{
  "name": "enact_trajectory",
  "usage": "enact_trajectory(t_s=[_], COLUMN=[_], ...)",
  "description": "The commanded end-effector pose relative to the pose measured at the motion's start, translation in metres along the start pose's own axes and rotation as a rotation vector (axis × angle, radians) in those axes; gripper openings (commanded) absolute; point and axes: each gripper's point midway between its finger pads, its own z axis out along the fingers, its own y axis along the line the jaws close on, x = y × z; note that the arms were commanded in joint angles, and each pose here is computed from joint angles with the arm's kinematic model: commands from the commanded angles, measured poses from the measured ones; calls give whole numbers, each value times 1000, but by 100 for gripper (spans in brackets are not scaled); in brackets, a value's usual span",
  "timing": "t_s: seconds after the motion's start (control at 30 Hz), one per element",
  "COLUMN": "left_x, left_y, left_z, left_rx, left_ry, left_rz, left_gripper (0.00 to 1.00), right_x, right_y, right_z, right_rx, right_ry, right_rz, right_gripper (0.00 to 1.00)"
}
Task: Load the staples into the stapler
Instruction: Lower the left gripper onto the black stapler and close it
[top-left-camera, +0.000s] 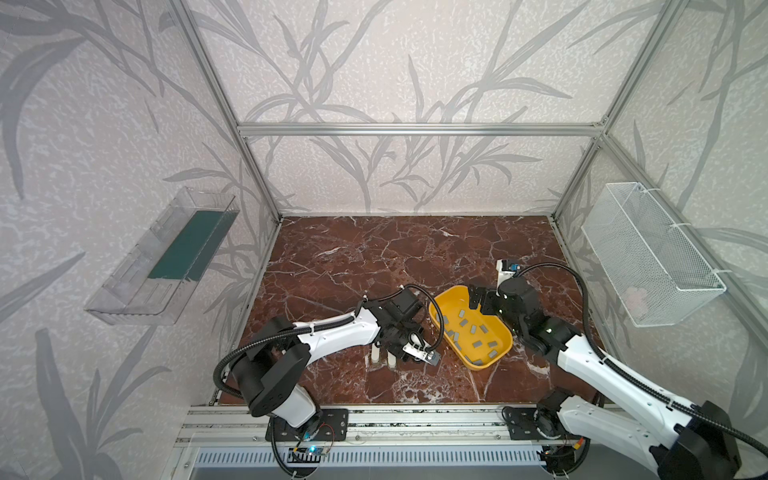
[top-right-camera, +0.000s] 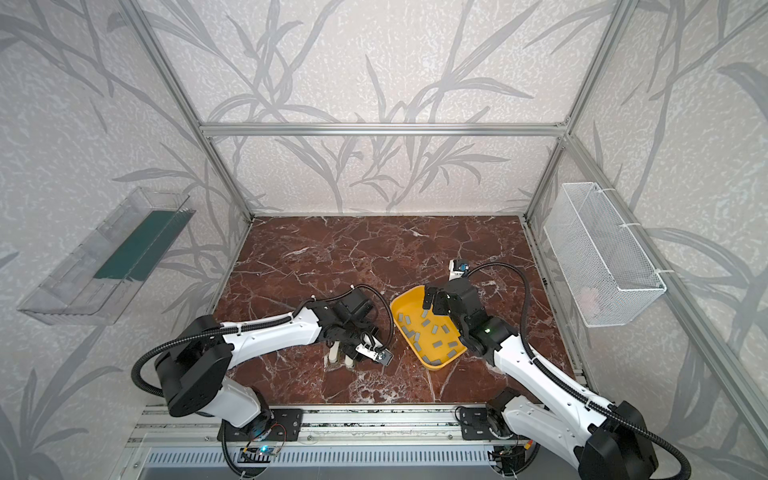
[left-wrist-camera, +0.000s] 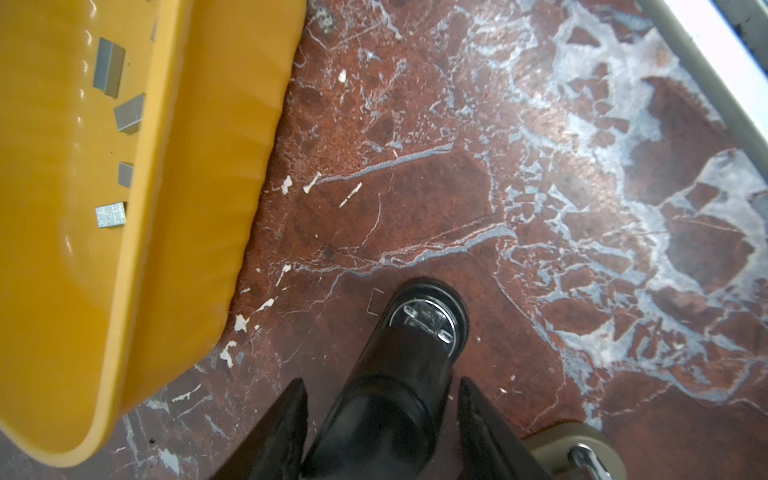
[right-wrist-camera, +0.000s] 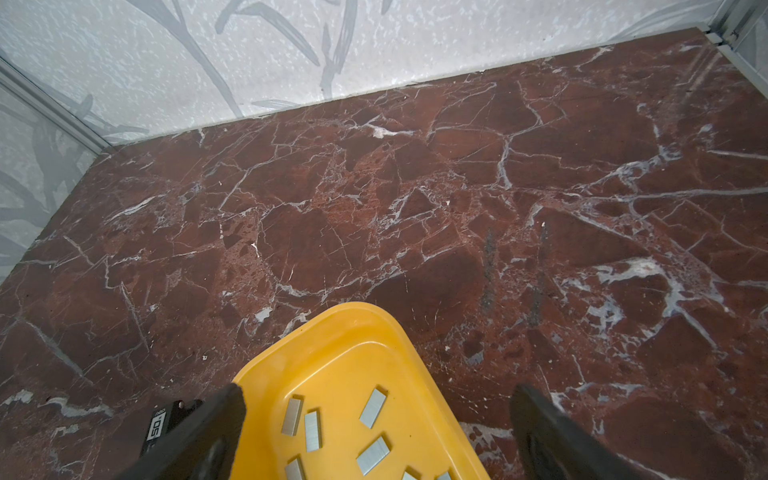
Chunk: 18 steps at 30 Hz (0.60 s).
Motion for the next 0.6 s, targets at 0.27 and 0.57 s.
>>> enact_trajectory(t_s=[0.27, 0.57], left_x=[1, 6], left_y=[-13, -10], left_z=[6, 10], left_rx=[81, 84], left_ry=[52, 98], left_rz=[40, 45], left_gripper=[52, 37], right_x=[-3, -2], right_y=[3, 3], right_z=[1, 2], right_rx=[-9, -12], right_ry=[-7, -2], right_rz=[14, 12], right_gripper=[100, 100])
